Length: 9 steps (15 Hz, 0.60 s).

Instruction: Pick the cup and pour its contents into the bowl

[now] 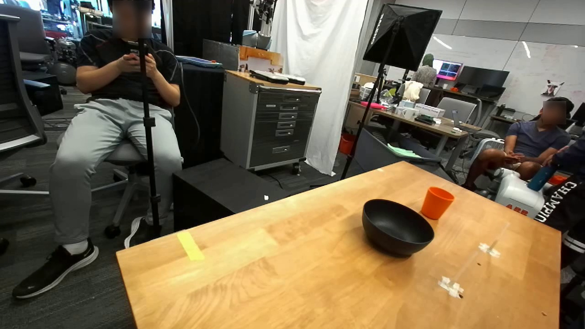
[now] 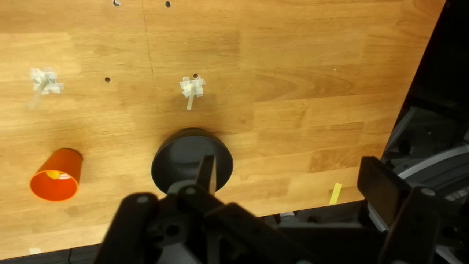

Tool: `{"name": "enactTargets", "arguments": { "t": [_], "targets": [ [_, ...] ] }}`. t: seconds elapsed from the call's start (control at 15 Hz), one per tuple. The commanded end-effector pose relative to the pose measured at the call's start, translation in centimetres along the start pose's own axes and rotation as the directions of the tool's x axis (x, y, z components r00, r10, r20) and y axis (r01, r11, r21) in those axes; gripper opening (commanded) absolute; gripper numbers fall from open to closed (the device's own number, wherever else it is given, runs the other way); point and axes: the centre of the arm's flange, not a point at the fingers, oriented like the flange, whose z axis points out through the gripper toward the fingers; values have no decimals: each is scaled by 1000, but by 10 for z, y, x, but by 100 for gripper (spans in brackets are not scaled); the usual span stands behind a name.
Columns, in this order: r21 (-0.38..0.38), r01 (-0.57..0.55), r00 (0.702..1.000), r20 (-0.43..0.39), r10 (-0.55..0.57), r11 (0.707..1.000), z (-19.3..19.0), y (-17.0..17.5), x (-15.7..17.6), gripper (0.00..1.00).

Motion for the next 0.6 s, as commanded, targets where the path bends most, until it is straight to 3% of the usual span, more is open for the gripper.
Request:
{"name": "enactTargets", "arguments": {
  "t": [0.0, 0.53],
  "targets": [
    [0, 0, 1000, 0, 0, 1000, 0, 0, 0, 100],
    [1, -56, 998, -37, 56, 998, -24, 14, 12, 100]
  ]
}}
